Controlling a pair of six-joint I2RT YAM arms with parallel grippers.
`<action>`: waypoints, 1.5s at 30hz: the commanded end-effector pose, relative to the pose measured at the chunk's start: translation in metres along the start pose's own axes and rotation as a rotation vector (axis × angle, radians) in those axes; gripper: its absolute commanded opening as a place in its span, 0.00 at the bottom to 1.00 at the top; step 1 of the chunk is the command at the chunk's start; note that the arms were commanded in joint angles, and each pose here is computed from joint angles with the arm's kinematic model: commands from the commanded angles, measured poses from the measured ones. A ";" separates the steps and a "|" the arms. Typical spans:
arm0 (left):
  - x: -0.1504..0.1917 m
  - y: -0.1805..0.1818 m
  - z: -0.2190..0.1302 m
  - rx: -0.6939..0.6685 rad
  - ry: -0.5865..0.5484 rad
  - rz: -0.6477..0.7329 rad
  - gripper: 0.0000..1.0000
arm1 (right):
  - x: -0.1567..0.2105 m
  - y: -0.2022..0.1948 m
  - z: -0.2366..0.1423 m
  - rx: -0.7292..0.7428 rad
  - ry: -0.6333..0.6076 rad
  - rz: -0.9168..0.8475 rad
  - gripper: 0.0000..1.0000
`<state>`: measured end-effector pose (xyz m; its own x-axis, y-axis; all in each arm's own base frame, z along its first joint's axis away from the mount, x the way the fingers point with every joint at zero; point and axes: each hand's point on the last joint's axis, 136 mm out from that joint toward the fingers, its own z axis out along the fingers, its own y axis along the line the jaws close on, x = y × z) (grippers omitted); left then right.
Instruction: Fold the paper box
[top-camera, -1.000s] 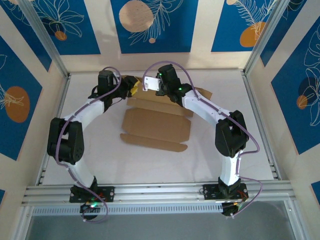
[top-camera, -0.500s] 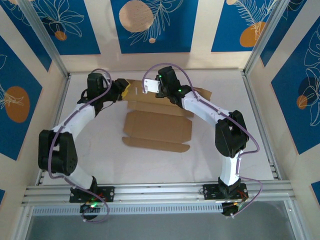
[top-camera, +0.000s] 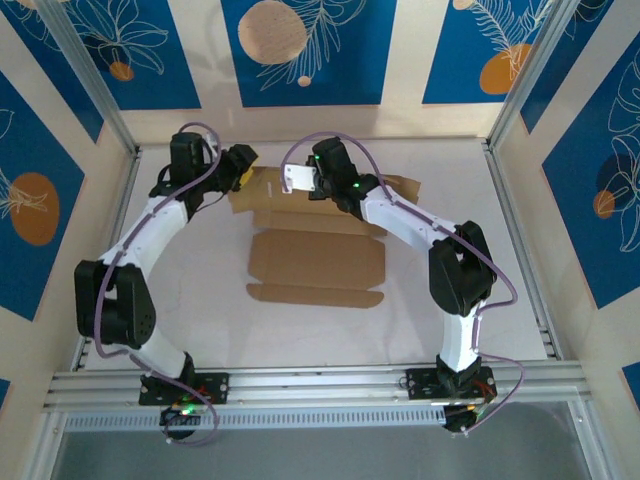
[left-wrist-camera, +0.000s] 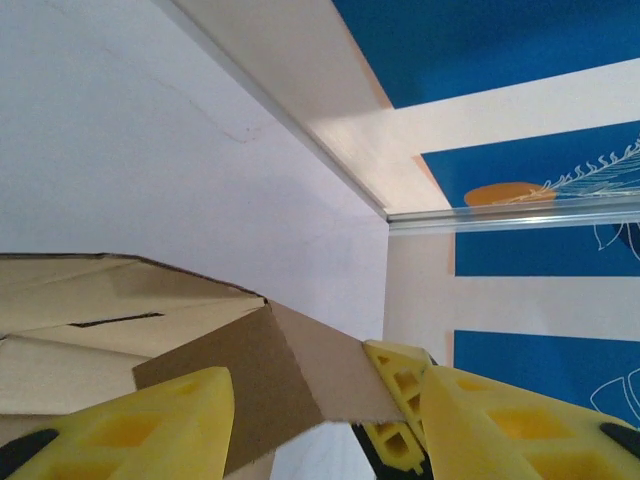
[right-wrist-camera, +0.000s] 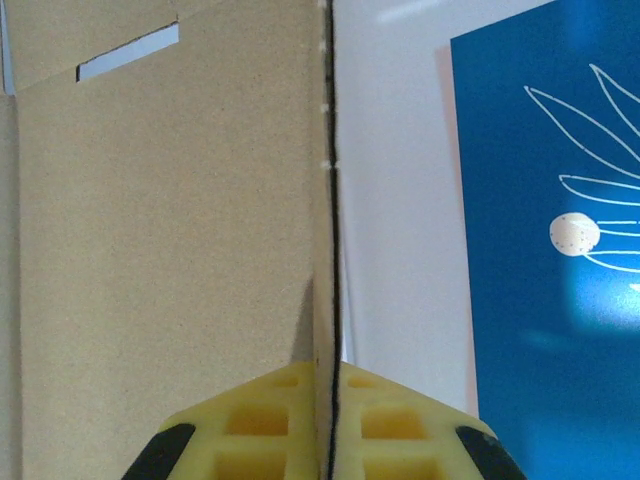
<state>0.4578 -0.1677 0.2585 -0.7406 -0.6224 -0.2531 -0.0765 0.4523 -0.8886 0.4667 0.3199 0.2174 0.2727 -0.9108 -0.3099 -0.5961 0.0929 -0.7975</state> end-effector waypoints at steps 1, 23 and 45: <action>0.018 -0.011 0.018 0.034 0.074 -0.005 0.53 | -0.018 -0.016 -0.013 0.049 -0.056 -0.012 0.00; 0.038 0.054 0.044 -0.131 0.088 -0.022 0.38 | -0.032 0.005 -0.011 0.003 -0.081 0.009 0.38; 0.034 0.063 0.047 -0.107 0.035 -0.025 0.23 | -0.076 -0.037 -0.107 -0.138 -0.310 0.724 0.52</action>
<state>0.4544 -0.1934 0.1776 -0.7759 -0.5996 -0.1960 -0.1767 0.5049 -0.8449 0.3995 0.3418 0.2733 0.1679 -0.7186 -0.6748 -0.7665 0.3352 -0.5478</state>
